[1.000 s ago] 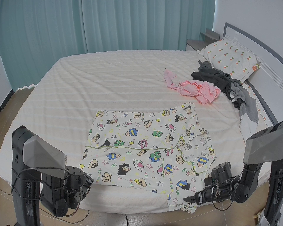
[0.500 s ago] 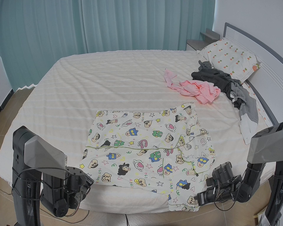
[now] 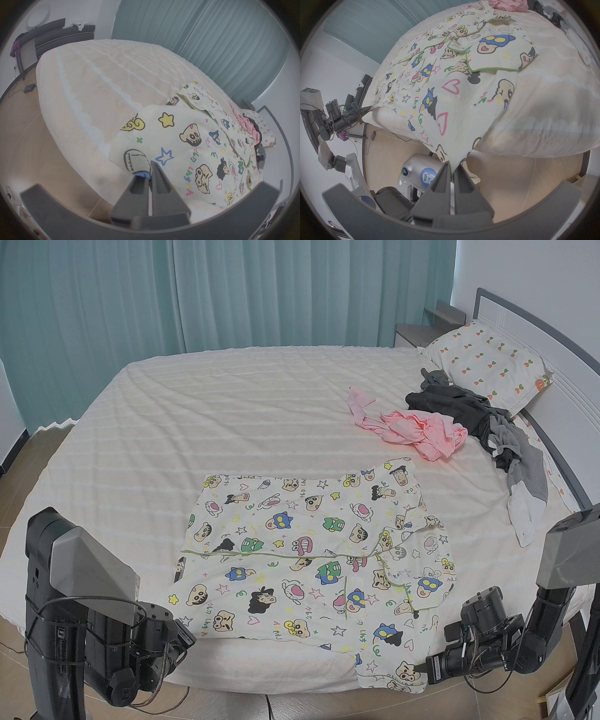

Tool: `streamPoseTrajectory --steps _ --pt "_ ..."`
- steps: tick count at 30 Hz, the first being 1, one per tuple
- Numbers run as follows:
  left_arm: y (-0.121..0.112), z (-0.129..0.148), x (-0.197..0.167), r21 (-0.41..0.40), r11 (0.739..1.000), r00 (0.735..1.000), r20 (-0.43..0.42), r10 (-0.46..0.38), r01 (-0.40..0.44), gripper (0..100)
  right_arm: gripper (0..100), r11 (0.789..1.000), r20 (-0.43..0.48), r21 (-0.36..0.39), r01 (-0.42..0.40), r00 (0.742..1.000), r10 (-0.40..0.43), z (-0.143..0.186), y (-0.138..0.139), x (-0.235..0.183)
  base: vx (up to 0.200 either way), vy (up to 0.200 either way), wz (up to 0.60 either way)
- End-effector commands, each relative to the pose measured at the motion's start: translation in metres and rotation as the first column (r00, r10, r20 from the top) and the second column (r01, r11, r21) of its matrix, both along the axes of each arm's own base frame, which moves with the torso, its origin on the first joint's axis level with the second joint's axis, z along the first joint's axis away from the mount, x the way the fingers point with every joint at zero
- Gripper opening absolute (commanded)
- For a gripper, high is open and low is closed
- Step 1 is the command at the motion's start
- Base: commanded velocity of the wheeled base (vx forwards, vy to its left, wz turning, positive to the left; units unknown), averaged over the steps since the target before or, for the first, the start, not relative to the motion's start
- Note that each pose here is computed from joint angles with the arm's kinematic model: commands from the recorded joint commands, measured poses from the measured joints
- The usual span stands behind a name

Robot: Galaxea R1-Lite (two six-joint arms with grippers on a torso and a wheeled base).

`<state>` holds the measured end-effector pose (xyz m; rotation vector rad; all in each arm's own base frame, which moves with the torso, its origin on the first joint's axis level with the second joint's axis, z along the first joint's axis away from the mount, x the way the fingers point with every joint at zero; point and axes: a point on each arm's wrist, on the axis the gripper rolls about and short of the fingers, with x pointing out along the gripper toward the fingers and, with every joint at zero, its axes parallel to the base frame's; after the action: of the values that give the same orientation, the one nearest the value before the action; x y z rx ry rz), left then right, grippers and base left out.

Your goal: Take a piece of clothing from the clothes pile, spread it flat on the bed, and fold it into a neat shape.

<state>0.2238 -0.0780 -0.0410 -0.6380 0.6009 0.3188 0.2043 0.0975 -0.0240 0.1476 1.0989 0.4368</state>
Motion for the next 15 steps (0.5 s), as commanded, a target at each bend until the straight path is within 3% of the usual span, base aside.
streamPoseTrajectory --steps 1,15 --pt "0.001 0.000 -0.005 0.001 1.000 1.000 -0.017 -0.013 0.013 0 0 1.000 -0.017 0.015 -0.021 1.000 0.021 0.002 -0.002 -0.007 0.000 0.000 0.00" --pt "0.000 -0.001 -0.015 0.044 0.997 0.997 -0.060 -0.054 0.057 0 0 0.998 -0.050 0.046 -0.048 0.997 0.051 0.006 -0.008 -0.021 0.000 0.000 0.00"
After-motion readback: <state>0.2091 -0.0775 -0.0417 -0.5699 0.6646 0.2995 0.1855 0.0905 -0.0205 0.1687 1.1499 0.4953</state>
